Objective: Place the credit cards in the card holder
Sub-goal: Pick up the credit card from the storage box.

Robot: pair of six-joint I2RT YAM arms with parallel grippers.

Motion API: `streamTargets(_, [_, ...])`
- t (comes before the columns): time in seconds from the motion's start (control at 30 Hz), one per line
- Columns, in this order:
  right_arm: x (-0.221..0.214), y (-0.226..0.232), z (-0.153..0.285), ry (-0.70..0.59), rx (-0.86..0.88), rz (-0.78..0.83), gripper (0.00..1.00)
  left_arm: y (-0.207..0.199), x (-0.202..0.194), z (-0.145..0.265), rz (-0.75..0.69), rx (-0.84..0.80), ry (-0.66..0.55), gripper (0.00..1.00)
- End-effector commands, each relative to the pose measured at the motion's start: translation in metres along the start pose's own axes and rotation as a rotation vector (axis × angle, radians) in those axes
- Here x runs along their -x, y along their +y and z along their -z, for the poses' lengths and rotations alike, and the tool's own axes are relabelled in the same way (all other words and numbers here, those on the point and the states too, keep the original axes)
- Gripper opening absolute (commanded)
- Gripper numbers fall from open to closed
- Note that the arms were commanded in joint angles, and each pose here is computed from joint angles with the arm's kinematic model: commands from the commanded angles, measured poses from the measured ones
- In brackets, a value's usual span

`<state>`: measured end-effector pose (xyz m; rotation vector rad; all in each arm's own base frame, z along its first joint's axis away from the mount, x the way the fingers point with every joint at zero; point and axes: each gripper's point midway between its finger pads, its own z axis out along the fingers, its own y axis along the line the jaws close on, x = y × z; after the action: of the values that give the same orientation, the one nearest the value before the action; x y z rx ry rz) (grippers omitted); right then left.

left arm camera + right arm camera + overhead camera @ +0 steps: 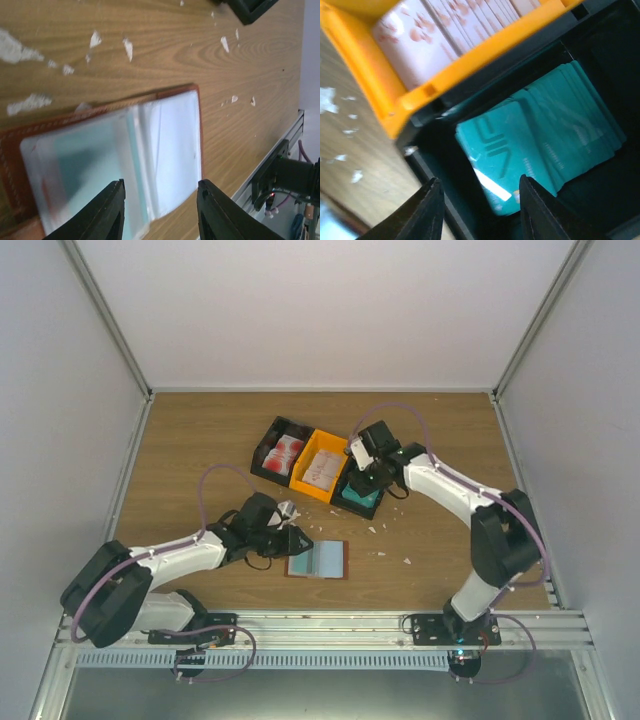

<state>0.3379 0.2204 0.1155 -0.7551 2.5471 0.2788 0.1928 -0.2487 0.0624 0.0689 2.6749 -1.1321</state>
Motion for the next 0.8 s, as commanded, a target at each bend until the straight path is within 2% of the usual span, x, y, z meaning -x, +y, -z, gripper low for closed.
streamTargets(0.0, [-0.006,-0.025,-0.023,0.083,-0.006,0.077,0.40,-0.022,0.040,-0.005,0.004,-0.052,-0.103,0.41])
streamTargets(0.13, [-0.005,-0.032,-0.044,0.125,0.011,0.093,0.40,-0.025,0.067,-0.016,0.035,-0.040,-0.139,0.36])
streamTargets(0.33, [-0.008,-0.034,-0.062,0.173,0.022,0.122,0.46,-0.024,0.095,-0.028,0.051,0.006,-0.190,0.34])
streamTargets(0.5, [-0.007,-0.037,-0.070,0.181,0.018,0.131,0.54,-0.013,0.106,-0.040,0.071,0.050,-0.199,0.34])
streamTargets(0.77, [-0.015,-0.035,-0.082,0.229,0.046,0.141,0.54,-0.012,0.119,-0.058,0.069,0.056,-0.172,0.32])
